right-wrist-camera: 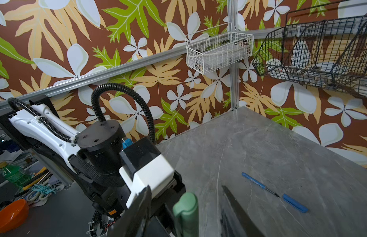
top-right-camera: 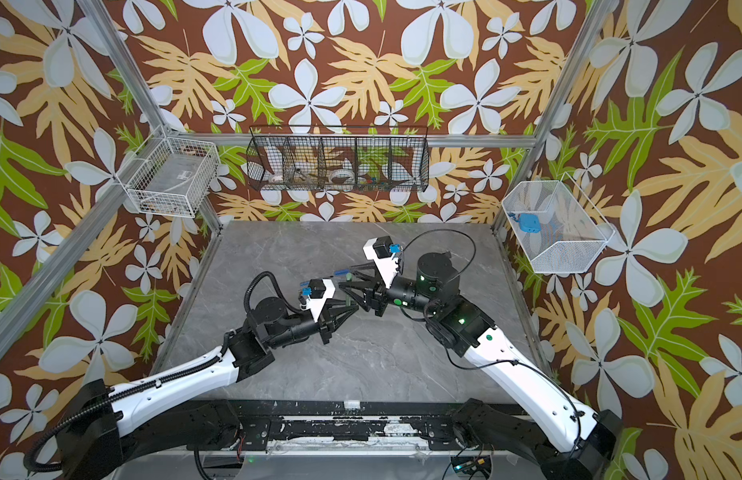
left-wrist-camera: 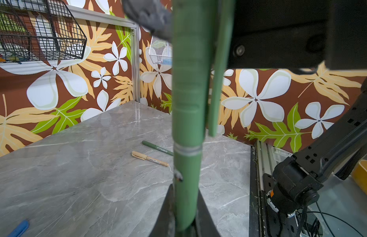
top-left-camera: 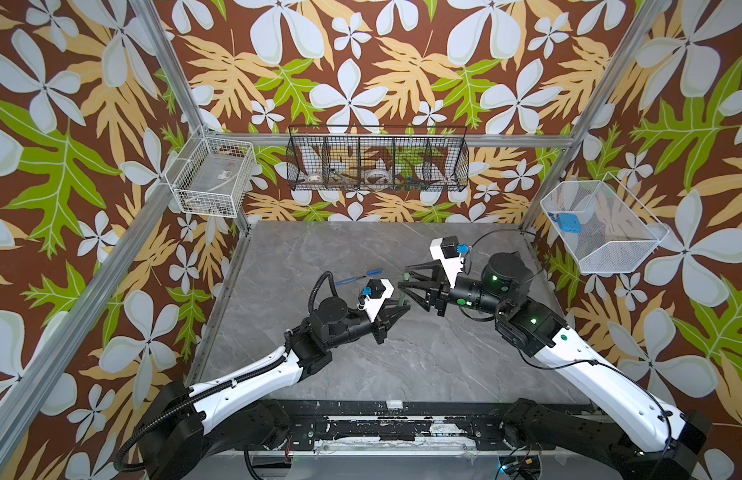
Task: Insert pens into pen caps
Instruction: Put on the pen cap to the pen.
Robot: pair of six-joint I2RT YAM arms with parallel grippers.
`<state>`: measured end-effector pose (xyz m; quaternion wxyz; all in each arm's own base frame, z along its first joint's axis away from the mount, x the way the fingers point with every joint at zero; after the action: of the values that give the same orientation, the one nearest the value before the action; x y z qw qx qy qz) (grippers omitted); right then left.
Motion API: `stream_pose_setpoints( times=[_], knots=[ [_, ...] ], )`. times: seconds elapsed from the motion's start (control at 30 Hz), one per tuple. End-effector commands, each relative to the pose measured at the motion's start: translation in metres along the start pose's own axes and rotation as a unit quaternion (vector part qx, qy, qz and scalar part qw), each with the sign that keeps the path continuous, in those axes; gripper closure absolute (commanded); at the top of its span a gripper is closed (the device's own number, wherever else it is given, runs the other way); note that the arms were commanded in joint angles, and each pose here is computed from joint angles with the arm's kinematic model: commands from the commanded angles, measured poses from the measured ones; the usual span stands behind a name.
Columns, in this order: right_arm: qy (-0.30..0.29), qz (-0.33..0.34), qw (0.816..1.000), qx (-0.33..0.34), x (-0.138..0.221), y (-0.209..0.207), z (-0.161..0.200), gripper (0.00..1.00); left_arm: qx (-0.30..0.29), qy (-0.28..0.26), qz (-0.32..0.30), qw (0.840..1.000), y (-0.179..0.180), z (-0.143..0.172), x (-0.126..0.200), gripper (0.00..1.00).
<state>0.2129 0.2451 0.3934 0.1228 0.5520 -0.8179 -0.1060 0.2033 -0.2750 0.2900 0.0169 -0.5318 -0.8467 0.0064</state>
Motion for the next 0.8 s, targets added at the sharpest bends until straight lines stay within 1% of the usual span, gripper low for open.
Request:
stream_pose_setpoints(
  times=[0.0,0.17,0.4,0.5,0.6,0.77],
  knots=[
    [0.004,-0.01,1.0,0.004,-0.003,0.002,-0.002,0.48,-0.005,-0.01,0.003,1.0,-0.001,-0.005,0.002,1.0],
    [0.002,-0.018,1.0,0.005,-0.005,0.003,-0.004,0.52,-0.005,-0.008,0.0,1.0,0.0,-0.003,0.001,1.0],
    [0.009,-0.021,1.0,-0.003,-0.006,0.001,0.003,0.6,-0.005,-0.011,0.0,1.0,0.0,-0.006,0.001,1.0],
    [0.007,-0.023,1.0,-0.006,-0.005,0.002,0.004,0.73,-0.006,-0.012,-0.004,1.0,0.001,-0.007,0.002,1.0],
    [0.01,-0.023,1.0,-0.012,-0.005,0.001,0.008,0.8,-0.006,-0.015,-0.011,1.0,0.002,-0.01,0.001,1.0],
    [0.03,-0.033,0.998,-0.033,-0.01,-0.001,0.022,0.96,-0.014,-0.047,-0.025,0.999,0.006,-0.035,-0.001,1.0]
  ],
)
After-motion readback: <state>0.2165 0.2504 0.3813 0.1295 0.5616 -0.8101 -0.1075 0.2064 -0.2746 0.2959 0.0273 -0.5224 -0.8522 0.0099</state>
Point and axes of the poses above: each gripper's point midway between its finger pads, its own x axis back along the fingers, its own y axis along the line the jaws close on, z = x × y, the point moved 5 cm from there along x, back along the fingers, and after that the axes turned 6 degrees about -x, right-handed, at the moved point
